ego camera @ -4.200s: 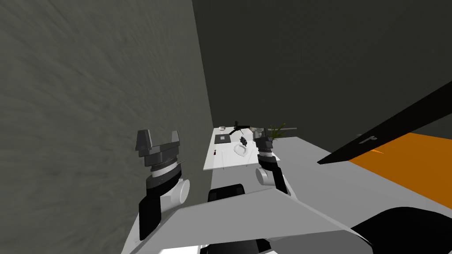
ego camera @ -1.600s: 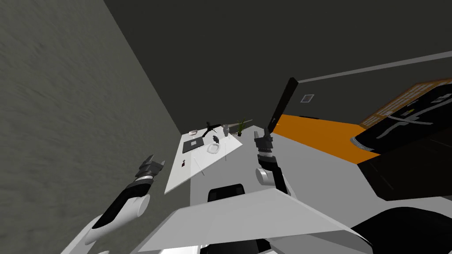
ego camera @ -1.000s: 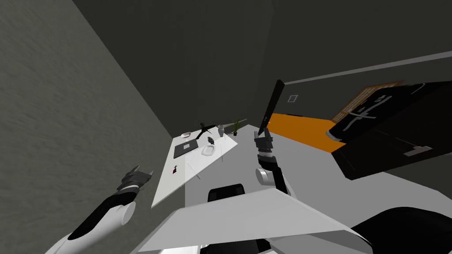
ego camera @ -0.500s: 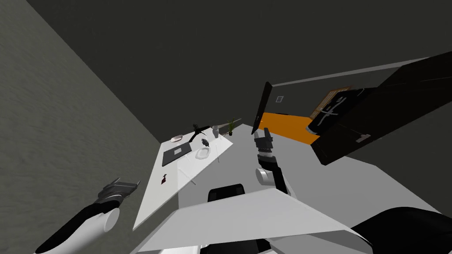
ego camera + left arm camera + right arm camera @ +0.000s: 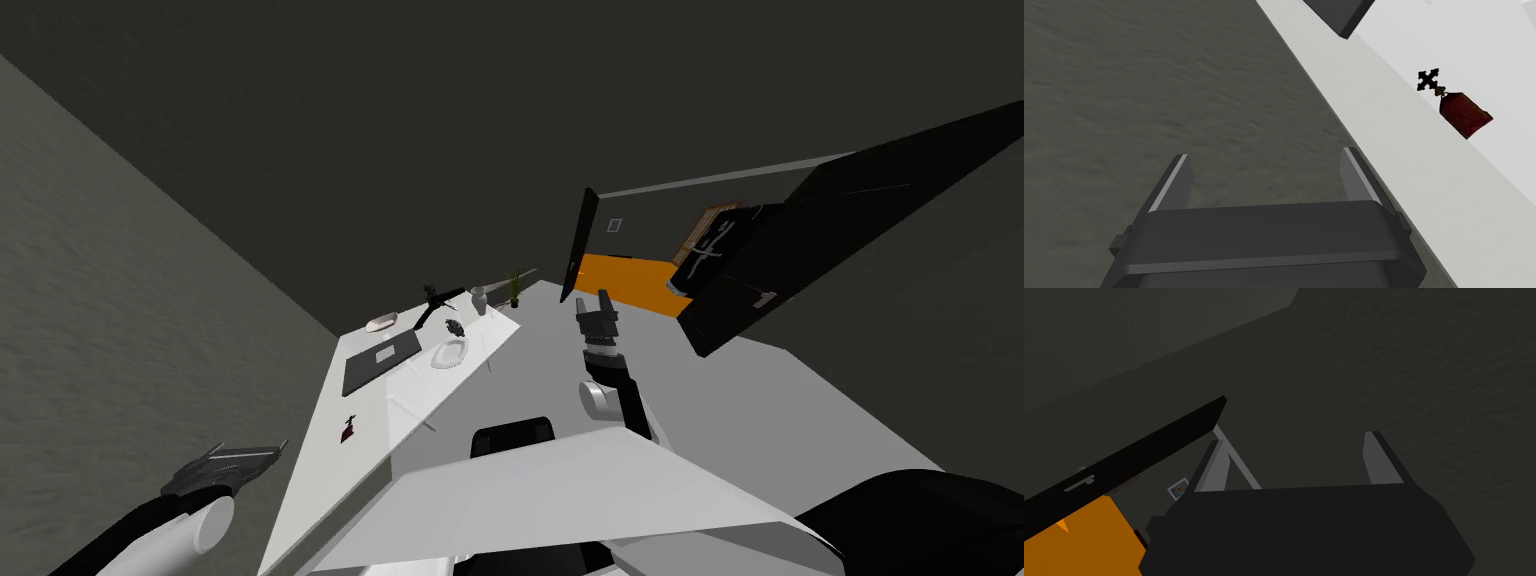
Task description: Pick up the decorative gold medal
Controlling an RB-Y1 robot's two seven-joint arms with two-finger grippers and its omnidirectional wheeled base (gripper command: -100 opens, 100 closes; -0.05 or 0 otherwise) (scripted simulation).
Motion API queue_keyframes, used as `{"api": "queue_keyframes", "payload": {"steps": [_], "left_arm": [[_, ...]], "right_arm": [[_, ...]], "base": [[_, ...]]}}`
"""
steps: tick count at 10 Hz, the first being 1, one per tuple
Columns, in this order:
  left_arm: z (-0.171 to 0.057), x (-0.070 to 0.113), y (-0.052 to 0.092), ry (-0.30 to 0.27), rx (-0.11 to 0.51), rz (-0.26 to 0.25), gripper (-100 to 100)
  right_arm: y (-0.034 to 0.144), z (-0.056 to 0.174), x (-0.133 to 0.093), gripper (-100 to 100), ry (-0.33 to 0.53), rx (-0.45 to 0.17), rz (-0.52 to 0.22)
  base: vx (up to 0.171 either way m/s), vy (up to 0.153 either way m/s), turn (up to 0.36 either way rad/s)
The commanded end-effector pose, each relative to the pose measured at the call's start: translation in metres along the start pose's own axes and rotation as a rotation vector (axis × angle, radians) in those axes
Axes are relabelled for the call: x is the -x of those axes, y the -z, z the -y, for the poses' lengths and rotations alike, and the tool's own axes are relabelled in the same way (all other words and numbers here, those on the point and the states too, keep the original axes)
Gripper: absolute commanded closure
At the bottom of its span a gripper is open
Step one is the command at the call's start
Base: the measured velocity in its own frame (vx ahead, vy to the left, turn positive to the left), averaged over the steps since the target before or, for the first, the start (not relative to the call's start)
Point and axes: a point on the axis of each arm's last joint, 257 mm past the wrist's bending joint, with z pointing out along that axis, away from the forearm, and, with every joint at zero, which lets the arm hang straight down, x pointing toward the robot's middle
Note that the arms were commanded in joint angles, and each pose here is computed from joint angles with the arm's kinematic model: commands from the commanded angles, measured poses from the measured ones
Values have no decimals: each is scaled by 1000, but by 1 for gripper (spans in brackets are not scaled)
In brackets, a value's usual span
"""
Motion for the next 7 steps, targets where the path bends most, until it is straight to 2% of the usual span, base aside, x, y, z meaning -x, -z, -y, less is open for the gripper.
{"api": "queue_keyframes", "payload": {"steps": [1,2,3,4,5,7], "left_arm": [[-1,25,-2,42,19,57,-100],[-3,29,-2,43,23,66,-100],[-2,58,-2,116,40,134,-100],[-3,60,-2,116,42,137,-100],[1,77,-2,188,50,183,-100],[-9,97,1,195,66,224,-100]], "right_arm": [[0,0,0,0,0,0,0],[0,0,0,0,0,0,0],[0,0,0,0,0,0,0],[0,0,0,0,0,0,0],[0,0,0,0,0,0,0],[0,0,0,0,0,0,0]], "base": [[24,1,-112],[10,2,39],[18,-6,-213],[18,3,-162],[22,5,-255],[15,9,-56]]}}
